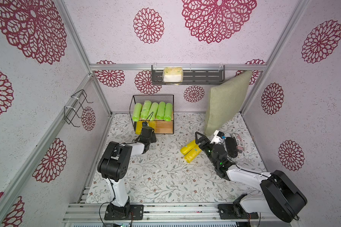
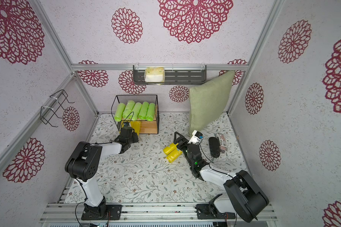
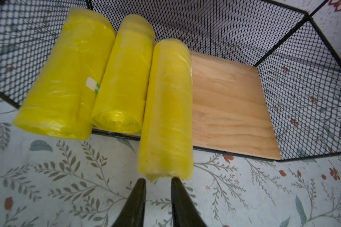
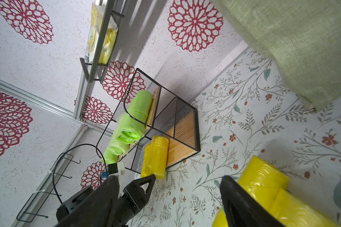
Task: Sort the rolls of trash bags by color and place them on the shelf
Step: Place the roll of trash bags on the shelf.
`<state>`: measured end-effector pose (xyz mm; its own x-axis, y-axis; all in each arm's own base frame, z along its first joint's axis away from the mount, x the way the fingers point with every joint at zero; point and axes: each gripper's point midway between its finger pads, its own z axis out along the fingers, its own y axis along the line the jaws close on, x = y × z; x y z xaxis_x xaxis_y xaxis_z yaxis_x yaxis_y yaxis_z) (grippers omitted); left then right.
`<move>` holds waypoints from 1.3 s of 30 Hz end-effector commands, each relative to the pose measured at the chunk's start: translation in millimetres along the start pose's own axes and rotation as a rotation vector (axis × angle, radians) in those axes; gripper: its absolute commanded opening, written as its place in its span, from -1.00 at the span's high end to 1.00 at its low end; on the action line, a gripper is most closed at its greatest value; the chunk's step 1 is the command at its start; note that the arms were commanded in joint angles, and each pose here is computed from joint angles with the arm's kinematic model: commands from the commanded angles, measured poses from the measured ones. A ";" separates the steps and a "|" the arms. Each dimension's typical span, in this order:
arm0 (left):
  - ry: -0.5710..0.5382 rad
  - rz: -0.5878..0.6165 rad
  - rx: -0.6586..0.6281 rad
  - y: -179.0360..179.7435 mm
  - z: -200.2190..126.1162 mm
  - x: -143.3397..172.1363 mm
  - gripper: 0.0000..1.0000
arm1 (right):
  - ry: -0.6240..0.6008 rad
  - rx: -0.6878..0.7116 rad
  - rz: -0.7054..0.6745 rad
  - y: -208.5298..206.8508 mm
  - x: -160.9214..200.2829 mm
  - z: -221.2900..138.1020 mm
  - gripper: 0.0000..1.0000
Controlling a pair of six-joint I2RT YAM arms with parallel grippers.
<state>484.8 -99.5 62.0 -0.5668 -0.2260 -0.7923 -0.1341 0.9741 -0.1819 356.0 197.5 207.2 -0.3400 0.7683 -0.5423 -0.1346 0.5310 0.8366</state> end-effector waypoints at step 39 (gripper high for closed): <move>-0.069 -0.296 0.118 0.4 26.0 0.7 0.39 | 0.138 0.095 -0.035 -36.9 37.4 5.2 -0.70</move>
<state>502.7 -98.4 40.9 -0.4848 -0.4698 -0.7378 -0.1984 0.8806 -0.4303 353.9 206.8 160.0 -0.4486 0.7039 -0.5507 -0.0586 0.5917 0.8041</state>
